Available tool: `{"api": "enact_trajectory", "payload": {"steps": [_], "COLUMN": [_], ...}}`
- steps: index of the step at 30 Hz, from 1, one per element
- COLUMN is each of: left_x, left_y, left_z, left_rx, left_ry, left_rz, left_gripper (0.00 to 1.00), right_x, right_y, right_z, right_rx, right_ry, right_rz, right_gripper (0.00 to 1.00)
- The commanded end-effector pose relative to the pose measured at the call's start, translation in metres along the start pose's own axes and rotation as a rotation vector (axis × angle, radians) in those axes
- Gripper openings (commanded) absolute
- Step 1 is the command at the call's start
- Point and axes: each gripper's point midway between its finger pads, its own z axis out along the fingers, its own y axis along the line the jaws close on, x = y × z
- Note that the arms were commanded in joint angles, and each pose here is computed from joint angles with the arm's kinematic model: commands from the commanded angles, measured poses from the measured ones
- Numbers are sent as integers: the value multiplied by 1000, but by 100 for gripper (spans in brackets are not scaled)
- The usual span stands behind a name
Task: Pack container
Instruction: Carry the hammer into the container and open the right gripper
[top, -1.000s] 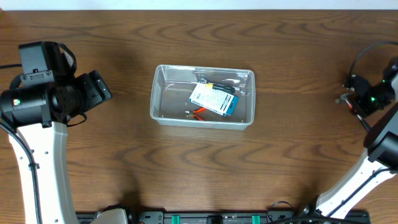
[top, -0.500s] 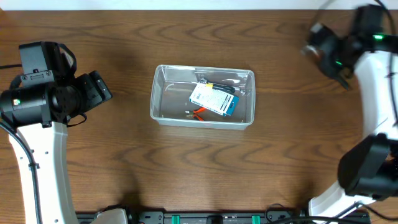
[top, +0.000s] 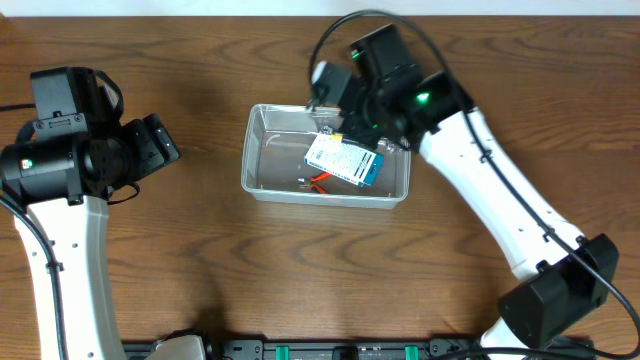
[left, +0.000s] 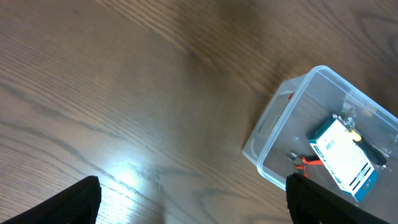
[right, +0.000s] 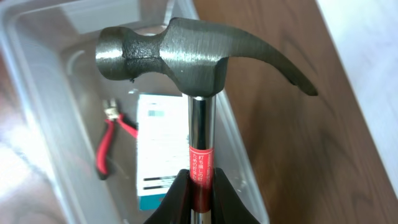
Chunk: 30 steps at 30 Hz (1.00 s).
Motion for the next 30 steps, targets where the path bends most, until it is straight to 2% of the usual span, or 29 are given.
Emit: {"api": "enact_trajectory", "payload": {"steps": [1,6,12,16,17,18,19,20,21,26,30], "left_x": [1,3,3,3,3,3,3,2,2,1,-1], "left_y": [4,4,4,4,4,4,4,4,4,4,13], "left_z": [0,0,0,0,0,0,0,0,0,0,-3], "left_rx": [-16,-18,-18,-18,-18,-18,-18,-18,-18,-17,-69], "left_ry": [5,12,11,11,11,10,10,10,9,6,-16], "left_rz": [-8,-9,-9,-9,-9,-9,-9,-9,-9,11,67], "left_gripper": [88,88,88,88,88,88,88,88,88,88,88], "right_x": [2,17,41,51,51,51,50,50,49,32,4], "right_y": [12,35,55,61,61,61,61,60,60,49,18], "right_z": [19,62,110,126,126,126,126,126,125,109,65], "right_rx": [-58,-200,-320,-348,-348,-347,-345,-344,-342,-297,-161], "right_ry": [27,70,131,164,164,164,161,160,158,127,69], "right_rz": [-37,-127,-142,-136,-136,-136,-137,-137,-137,-56,67], "right_gripper": [1,1,1,2,6,16,41,82,99,99,99]}}
